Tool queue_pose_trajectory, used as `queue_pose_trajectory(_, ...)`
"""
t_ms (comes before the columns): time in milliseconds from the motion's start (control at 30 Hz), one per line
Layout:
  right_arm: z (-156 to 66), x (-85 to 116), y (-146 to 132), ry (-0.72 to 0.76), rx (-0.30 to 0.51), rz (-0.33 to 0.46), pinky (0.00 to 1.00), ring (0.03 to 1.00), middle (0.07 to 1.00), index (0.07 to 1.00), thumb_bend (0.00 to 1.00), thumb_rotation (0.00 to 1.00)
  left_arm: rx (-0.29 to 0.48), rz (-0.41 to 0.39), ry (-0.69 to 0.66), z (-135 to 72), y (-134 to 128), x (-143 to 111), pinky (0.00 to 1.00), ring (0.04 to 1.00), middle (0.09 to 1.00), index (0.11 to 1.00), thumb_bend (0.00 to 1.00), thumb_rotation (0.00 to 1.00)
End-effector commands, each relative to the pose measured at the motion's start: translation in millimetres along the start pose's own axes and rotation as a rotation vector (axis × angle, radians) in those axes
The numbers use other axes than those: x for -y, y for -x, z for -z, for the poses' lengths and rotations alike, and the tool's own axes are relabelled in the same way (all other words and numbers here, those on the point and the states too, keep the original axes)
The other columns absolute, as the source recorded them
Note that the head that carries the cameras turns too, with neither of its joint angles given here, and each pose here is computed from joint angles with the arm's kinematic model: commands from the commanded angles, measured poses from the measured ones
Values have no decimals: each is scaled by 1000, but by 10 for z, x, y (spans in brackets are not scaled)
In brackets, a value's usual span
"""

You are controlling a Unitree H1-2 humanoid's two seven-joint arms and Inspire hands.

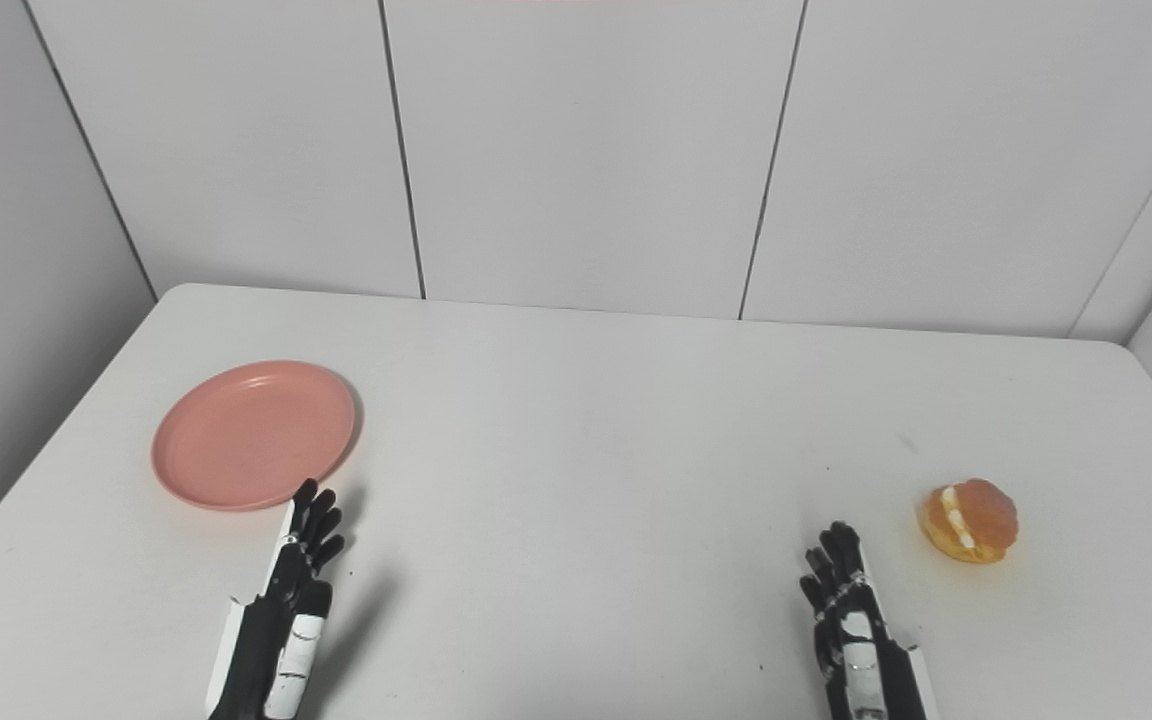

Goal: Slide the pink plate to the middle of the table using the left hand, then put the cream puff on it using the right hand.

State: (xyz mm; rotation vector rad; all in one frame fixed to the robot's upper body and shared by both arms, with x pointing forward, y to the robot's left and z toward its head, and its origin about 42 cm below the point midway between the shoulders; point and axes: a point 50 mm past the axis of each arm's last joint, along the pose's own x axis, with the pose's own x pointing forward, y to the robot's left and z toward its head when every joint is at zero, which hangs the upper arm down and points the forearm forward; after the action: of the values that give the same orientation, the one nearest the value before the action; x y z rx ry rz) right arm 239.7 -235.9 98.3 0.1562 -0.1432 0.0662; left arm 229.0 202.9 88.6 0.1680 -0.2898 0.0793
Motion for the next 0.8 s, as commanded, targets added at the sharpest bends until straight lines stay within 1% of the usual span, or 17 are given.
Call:
queue_pose_trajectory(0,227,113,129,4,-103,38,1000,983,990,970,741,934,-157,41,20,268,205,219,904,942,965,957,682,1000)
queue_pose_trajectory(133,262,102,114,-1,-108,41,1000,982,986,962,751,937,-164,43,22,306,198,214,908,944,966,958,683,1000)
queue_pose_trajectory(367,299,92,60,-8,-104,34,1000,969,982,969,741,947,-155,45,32,356,162,198,919,948,970,963,672,1000)
queue_pose_trajectory(400,305,88,50,-12,-103,33,1000,969,982,969,741,948,-152,43,52,348,155,189,919,948,969,963,673,1000)
queue_pose_trajectory(433,309,85,41,-15,-103,32,1000,971,985,973,729,957,-151,42,67,342,146,182,921,949,968,966,670,979)
queue_pose_trajectory(467,313,84,26,-16,-102,30,1000,972,986,974,725,960,-150,36,96,317,133,175,922,949,967,967,669,972)
queue_pose_trajectory(533,321,89,-1,-16,-104,35,1000,973,986,978,718,978,-145,18,150,231,102,163,917,939,951,963,722,935)
queue_pose_trajectory(567,324,90,-10,-16,-106,36,1000,972,983,975,720,978,-135,15,173,179,82,155,919,938,949,961,729,932)
queue_pose_trajectory(667,350,82,-36,-20,-106,35,1000,970,979,969,722,979,-87,12,209,48,-4,125,908,927,934,953,768,928)
queue_pose_trajectory(767,366,68,-47,-22,-104,29,1000,972,984,973,717,994,-36,0,226,-107,-157,67,905,917,918,935,797,929)
